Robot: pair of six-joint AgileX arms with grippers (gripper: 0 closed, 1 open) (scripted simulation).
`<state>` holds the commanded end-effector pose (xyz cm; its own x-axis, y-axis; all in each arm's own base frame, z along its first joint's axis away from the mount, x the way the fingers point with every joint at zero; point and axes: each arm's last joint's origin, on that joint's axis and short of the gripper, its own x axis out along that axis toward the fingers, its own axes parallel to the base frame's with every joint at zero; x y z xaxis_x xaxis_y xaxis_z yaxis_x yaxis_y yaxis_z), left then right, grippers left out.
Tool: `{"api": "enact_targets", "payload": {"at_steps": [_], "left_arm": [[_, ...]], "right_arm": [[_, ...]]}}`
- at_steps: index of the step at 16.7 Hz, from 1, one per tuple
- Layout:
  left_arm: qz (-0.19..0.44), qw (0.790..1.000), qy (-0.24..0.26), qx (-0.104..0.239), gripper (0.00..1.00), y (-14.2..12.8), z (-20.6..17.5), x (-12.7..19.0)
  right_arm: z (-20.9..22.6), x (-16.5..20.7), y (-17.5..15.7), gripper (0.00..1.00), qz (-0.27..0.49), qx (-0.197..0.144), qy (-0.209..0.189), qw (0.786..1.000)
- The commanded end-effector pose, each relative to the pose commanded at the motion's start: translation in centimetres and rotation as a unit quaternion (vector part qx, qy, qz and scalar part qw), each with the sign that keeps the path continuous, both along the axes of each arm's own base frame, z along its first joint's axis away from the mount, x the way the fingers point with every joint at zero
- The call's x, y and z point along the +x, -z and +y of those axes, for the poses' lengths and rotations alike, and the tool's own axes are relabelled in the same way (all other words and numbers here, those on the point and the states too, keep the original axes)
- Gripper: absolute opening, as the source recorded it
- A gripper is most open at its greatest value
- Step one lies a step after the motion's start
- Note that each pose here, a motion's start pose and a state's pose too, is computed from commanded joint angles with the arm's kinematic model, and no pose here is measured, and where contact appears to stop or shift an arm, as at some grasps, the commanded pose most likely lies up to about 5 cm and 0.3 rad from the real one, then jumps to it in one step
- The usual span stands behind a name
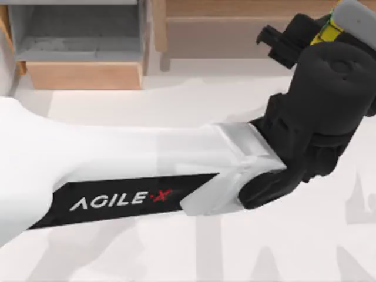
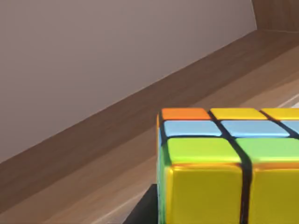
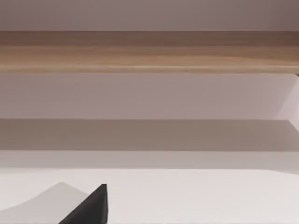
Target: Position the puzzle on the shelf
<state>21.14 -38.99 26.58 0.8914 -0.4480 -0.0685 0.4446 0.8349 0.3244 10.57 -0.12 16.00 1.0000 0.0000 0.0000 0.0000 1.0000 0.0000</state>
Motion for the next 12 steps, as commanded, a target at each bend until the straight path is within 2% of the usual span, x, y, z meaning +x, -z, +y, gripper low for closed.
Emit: {"api": "enact_targets", "payload": {"at_steps": [3,6,9,12], "left_arm": [[-0.026,0.996,-0.006,-0.09,0.0,0.9,-2.2,-0.9],[-0.043,0.986,-0.032,-0.155,0.0,2.4,-3.2,0.4],[-0.056,0.977,-0.073,-0.194,0.0,4.4,-3.2,3.4],[-0.068,0.968,-0.119,-0.21,0.0,6.6,-2.2,7.2]], "right_arm": [[0.0,0.0,0.0,1.0,0.0,0.0,0.0,1.0],[0.0,0.0,0.0,1.0,0.0,0.0,0.0,1.0],[0.0,0.0,0.0,1.0,0.0,0.0,0.0,1.0],[0.0,0.0,0.0,1.0,0.0,0.0,0.0,1.0]]}}
